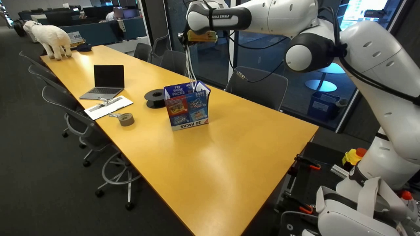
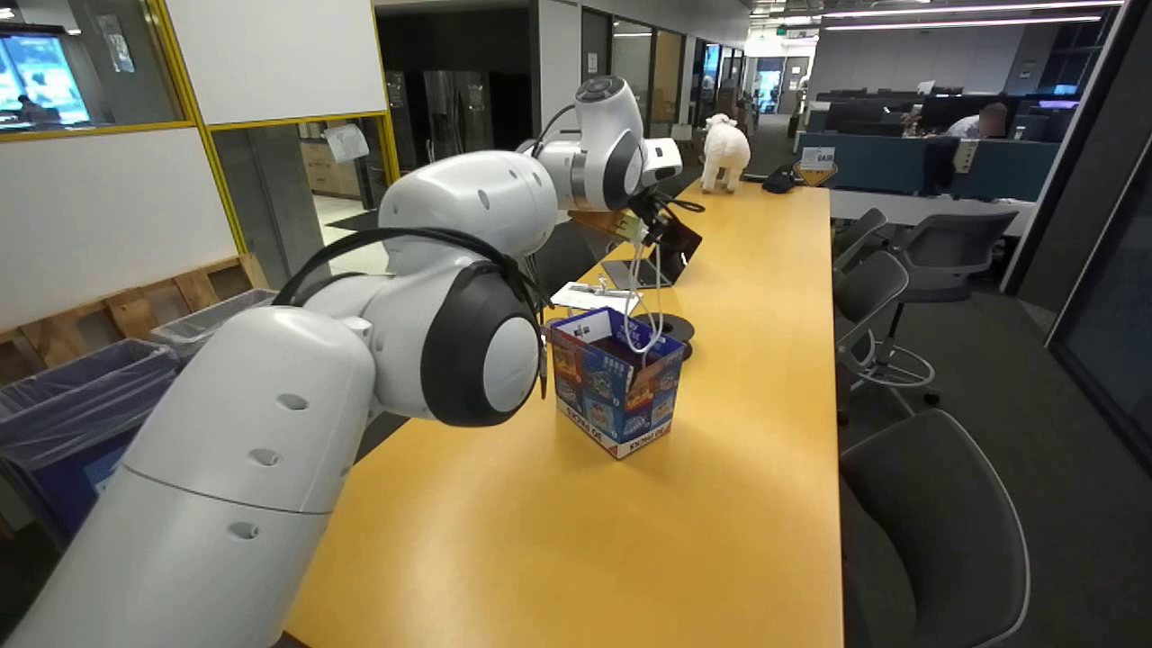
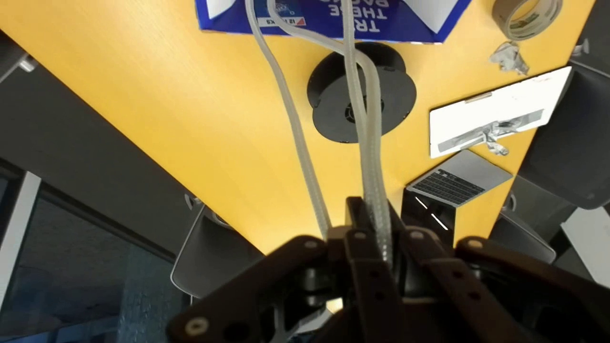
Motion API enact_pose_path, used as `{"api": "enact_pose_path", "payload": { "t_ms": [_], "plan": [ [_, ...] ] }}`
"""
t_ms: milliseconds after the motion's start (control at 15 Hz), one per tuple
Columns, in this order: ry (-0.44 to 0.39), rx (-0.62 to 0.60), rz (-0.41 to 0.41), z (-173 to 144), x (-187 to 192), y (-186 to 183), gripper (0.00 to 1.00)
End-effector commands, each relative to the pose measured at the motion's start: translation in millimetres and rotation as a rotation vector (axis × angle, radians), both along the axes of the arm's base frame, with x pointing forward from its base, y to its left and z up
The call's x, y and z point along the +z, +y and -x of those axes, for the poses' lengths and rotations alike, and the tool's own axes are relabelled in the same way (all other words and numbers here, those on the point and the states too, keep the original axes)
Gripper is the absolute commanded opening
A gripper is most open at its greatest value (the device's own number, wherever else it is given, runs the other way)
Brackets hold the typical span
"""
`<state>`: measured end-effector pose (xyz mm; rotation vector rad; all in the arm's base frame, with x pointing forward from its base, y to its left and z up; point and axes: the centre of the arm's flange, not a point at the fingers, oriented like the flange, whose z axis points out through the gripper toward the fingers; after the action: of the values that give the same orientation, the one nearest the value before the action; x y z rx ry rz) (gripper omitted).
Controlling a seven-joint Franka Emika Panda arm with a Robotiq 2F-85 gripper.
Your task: Pick up the ropes from the table and put them in the box
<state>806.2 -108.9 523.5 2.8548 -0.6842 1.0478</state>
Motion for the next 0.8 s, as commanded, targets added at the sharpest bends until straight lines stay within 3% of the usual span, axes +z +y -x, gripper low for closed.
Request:
{"api": "enact_pose_path", "payload": {
  "t_ms": [0, 400, 467, 600, 733],
  "plan": [
    [0.035, -0.033, 0.007, -42, -17, -2, 0.1],
    [0.199, -0.029, -0.031, -43, -73, 1, 0.11],
    [0.221, -0.032, -0.034, -42, -76, 0, 0.36],
    [0.263, -0.033, -0.041, -38, -84, 2, 0.4],
    [0.317, -0.033, -0.041, -32, -89, 3, 0.56]
  ]
}}
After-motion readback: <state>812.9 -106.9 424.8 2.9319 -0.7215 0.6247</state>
